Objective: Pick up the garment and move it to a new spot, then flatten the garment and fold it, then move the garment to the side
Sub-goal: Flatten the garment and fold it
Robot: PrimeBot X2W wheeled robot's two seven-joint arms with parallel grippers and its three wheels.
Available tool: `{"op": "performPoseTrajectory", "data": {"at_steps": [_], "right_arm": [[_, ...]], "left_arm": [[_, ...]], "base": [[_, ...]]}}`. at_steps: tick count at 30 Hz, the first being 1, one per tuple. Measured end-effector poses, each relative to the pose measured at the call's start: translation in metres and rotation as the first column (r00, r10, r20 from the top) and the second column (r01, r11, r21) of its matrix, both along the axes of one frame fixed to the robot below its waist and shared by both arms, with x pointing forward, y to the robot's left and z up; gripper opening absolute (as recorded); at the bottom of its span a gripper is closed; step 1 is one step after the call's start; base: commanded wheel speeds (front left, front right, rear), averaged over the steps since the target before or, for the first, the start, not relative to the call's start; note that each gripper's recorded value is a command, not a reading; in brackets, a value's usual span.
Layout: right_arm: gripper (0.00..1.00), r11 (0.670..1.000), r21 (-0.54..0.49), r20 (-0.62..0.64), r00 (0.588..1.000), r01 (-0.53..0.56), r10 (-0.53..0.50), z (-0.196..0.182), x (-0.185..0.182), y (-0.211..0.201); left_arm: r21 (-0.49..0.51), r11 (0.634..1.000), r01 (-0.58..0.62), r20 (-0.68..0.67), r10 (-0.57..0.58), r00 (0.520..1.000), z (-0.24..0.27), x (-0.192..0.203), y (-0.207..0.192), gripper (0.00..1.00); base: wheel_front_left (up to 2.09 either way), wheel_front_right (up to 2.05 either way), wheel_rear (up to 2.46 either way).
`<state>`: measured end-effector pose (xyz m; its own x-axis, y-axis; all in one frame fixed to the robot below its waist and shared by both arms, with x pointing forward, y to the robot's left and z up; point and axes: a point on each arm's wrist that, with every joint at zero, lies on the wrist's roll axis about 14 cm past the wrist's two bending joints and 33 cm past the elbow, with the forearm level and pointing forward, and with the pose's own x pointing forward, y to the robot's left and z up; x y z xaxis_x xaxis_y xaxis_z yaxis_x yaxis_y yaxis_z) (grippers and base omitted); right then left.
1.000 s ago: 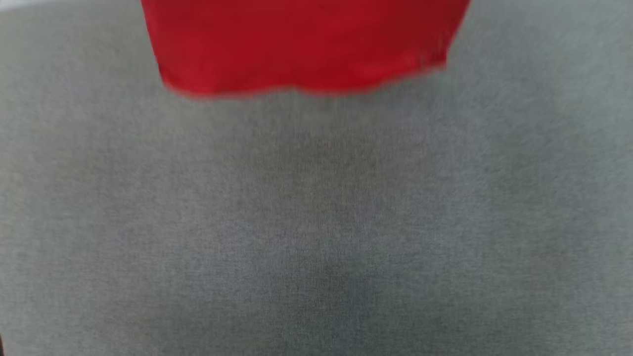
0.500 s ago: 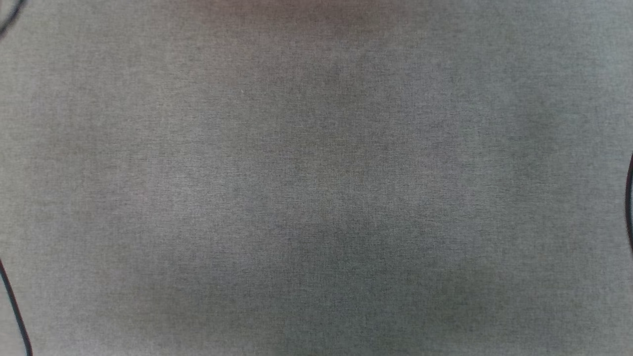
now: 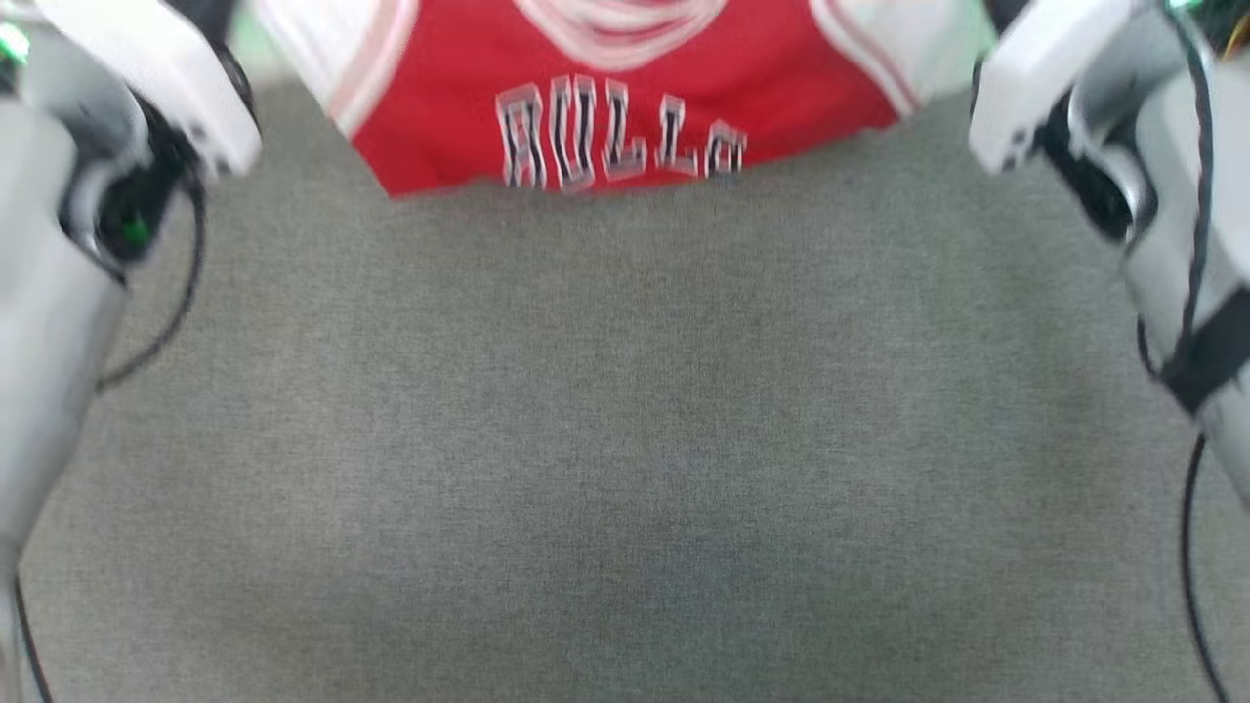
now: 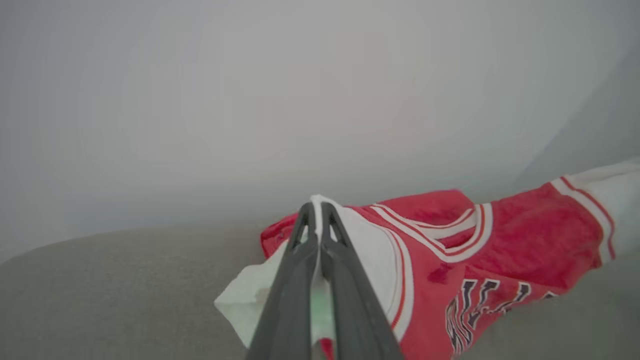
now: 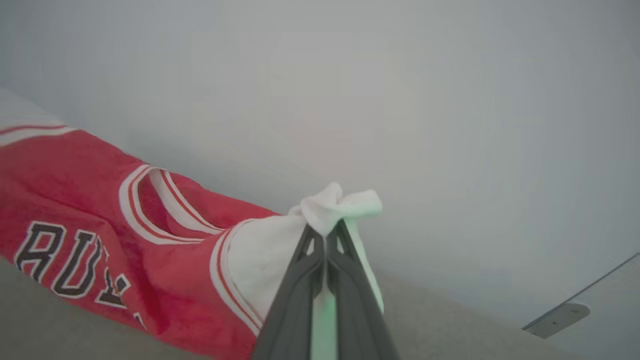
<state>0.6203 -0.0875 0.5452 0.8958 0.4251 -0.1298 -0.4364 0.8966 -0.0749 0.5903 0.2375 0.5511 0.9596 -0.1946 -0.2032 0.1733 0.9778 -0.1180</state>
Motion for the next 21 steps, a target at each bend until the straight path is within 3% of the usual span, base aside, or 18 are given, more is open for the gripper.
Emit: {"op": "performPoseTrajectory", "data": {"at_steps": [13,21], "right_arm": [[0.0,0.993,0.007,-0.164,0.98,-0.116,0.116,-0.032,-0.101,-0.021],[0.0,0.983,-0.046,-0.312,0.938,-0.177,0.154,-0.071,-0.164,-0.039]], "left_arm": [[-0.158,0.979,0.132,-0.285,-0.173,0.943,-0.062,-0.12,-0.018,0.0],[-0.143,0.989,0.049,-0.445,-0.108,0.889,-0.105,-0.191,-0.005,0.0]], "base": [[0.0,0.0,0.0],[0.0,0.0,0.0]]}}
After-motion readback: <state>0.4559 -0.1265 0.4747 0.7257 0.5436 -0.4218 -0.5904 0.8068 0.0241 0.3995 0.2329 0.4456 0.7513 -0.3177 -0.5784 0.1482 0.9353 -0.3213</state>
